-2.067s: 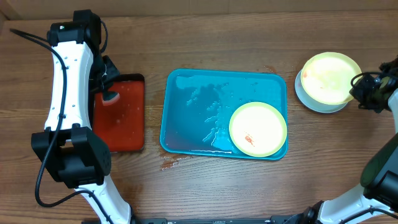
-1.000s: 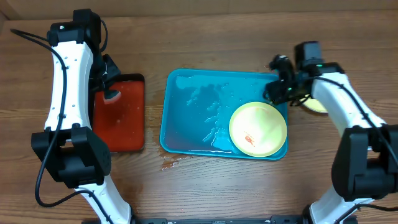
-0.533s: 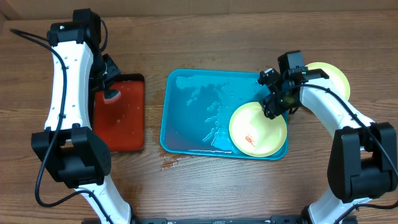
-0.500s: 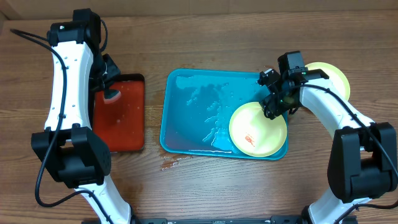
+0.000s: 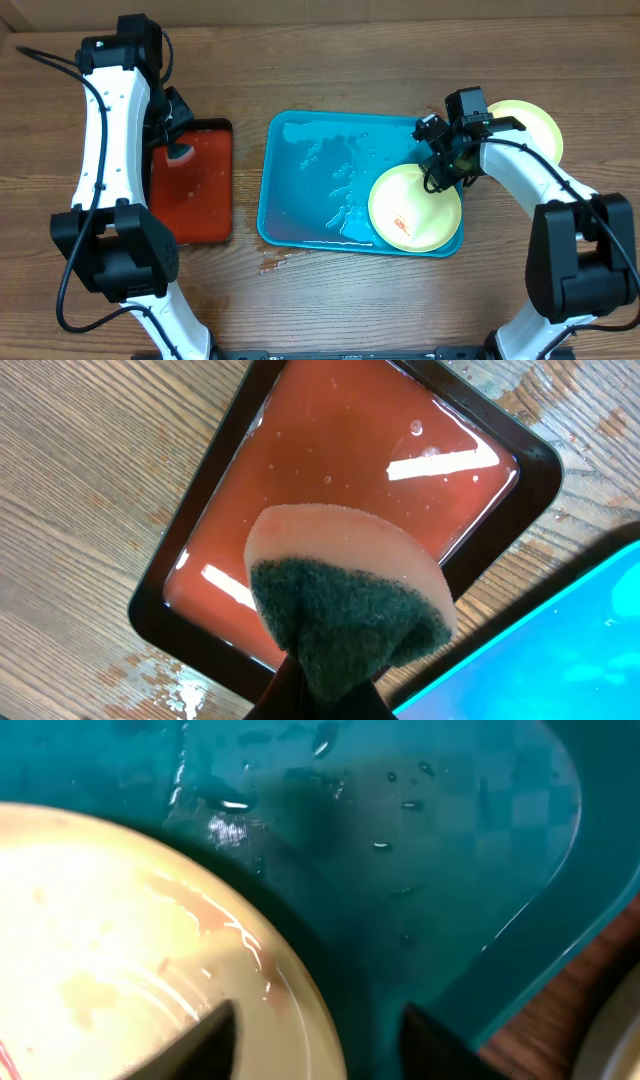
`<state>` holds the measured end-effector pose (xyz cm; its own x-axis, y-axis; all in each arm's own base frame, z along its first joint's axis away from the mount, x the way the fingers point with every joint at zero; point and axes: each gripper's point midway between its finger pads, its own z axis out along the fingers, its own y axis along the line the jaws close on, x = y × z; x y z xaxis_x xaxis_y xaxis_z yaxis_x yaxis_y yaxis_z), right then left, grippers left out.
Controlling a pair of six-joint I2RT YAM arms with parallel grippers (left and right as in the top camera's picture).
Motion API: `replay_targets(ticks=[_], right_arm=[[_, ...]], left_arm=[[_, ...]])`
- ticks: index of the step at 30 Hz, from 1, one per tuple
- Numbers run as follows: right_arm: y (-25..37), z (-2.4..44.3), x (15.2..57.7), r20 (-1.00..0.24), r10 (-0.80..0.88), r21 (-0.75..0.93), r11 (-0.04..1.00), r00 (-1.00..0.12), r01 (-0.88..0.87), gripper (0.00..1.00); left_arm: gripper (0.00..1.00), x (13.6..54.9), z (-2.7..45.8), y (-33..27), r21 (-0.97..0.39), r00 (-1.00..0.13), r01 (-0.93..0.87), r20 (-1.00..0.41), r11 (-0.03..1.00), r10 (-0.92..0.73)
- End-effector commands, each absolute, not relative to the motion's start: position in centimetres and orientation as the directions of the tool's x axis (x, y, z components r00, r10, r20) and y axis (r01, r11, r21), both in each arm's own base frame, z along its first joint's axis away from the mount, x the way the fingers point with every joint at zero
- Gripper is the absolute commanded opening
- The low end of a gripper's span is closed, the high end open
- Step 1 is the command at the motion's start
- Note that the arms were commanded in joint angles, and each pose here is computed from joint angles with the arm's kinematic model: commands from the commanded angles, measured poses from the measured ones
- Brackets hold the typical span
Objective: Clean dirty plates on tray and stack at the side
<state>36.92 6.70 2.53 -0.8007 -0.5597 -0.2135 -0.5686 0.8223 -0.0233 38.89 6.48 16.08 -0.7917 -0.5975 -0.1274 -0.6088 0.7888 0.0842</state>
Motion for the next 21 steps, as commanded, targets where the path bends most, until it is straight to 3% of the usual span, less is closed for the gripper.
replay_targets(ticks=[1, 6, 11, 21], right_arm=[[7.0, 2.1, 36.7, -0.214, -0.561, -0.001, 0.819, -0.8, -0.574, 0.37], [7.0, 2.1, 36.7, -0.213, -0.561, 0.0, 0.819, -0.8, -0.574, 0.35], [7.0, 1.9, 36.7, -0.21, -0.561, 0.001, 0.819, -0.801, -0.574, 0.5], [6.9, -0.3, 36.3, -0.166, -0.561, 0.024, 0.82, -0.811, -0.572, 0.45]], left_arm=[[0.04, 38.9, 15.7, 6.3, 0.083, -0.803, -0.595, -0.114, 0.8, -0.585], [0.04, 38.9, 15.7, 6.3, 0.083, -0.803, -0.594, -0.114, 0.8, -0.585], [0.04, 38.9, 15.7, 6.3, 0.083, -0.803, -0.594, -0.114, 0.8, -0.585], [0.04, 38.9, 15.7, 6.3, 0.083, -0.803, -0.594, -0.113, 0.8, -0.585]])
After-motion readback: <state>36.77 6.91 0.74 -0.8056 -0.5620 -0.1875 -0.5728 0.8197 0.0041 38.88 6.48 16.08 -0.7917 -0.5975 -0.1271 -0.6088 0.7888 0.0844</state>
